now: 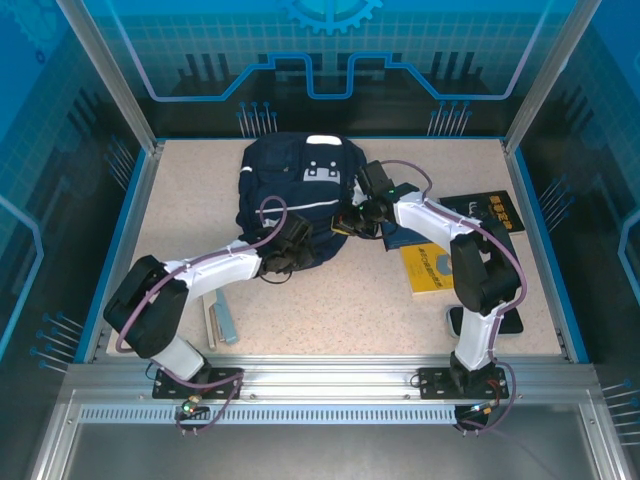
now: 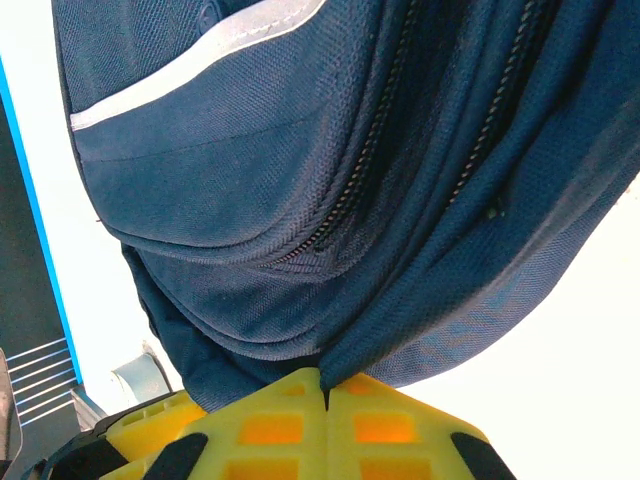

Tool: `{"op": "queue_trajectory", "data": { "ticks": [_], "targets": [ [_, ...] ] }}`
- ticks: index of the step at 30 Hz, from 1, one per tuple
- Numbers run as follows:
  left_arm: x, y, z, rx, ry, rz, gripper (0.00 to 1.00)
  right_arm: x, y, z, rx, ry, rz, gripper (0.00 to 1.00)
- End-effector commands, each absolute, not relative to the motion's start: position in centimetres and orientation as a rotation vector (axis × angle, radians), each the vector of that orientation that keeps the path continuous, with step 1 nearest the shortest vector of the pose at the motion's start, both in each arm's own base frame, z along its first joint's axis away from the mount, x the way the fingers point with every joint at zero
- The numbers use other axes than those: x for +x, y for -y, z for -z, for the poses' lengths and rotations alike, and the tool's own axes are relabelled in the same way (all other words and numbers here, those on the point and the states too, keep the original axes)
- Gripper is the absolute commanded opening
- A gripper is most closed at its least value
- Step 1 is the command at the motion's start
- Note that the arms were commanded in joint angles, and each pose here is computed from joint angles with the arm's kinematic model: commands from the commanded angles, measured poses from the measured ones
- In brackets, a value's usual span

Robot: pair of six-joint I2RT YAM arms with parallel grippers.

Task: Pack the student bag
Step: Unzip the student bag at the top-center of the table.

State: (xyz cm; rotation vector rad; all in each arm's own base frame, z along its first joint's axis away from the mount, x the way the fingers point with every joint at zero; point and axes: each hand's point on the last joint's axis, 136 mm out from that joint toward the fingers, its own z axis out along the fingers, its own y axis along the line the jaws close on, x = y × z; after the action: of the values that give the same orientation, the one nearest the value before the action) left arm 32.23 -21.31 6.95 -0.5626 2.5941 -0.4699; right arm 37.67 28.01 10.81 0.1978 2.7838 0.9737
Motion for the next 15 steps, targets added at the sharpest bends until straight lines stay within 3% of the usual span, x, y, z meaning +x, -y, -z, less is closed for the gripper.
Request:
{"op": "queue_trajectory", "data": {
  "ticks": [1, 3, 10, 15],
  "targets": [
    [33.7, 21.6, -7.7, -0.586, -2.536, 0.472, 0.38, 36.8, -29.5, -13.0, 0.120, -2.740, -1.073, 0.00],
    [33.8, 21.7, -7.5, -0.582, -2.548, 0.464, 0.36, 36.8, -29.5, -13.1, 0.119, -2.739, -1.076, 0.00],
    [33.6, 20.9, -7.7, -0.566, -2.551, 0.434, 0.12, 36.7, -28.9, -12.7, 0.138, -2.750, -1.023, 0.00],
    [32.5, 19.5, -8.0, -0.555, -2.552, 0.398, 0.01, 37.0, -27.2, -11.9, 0.191, -2.773, -0.893, 0.00]
  ]
}}
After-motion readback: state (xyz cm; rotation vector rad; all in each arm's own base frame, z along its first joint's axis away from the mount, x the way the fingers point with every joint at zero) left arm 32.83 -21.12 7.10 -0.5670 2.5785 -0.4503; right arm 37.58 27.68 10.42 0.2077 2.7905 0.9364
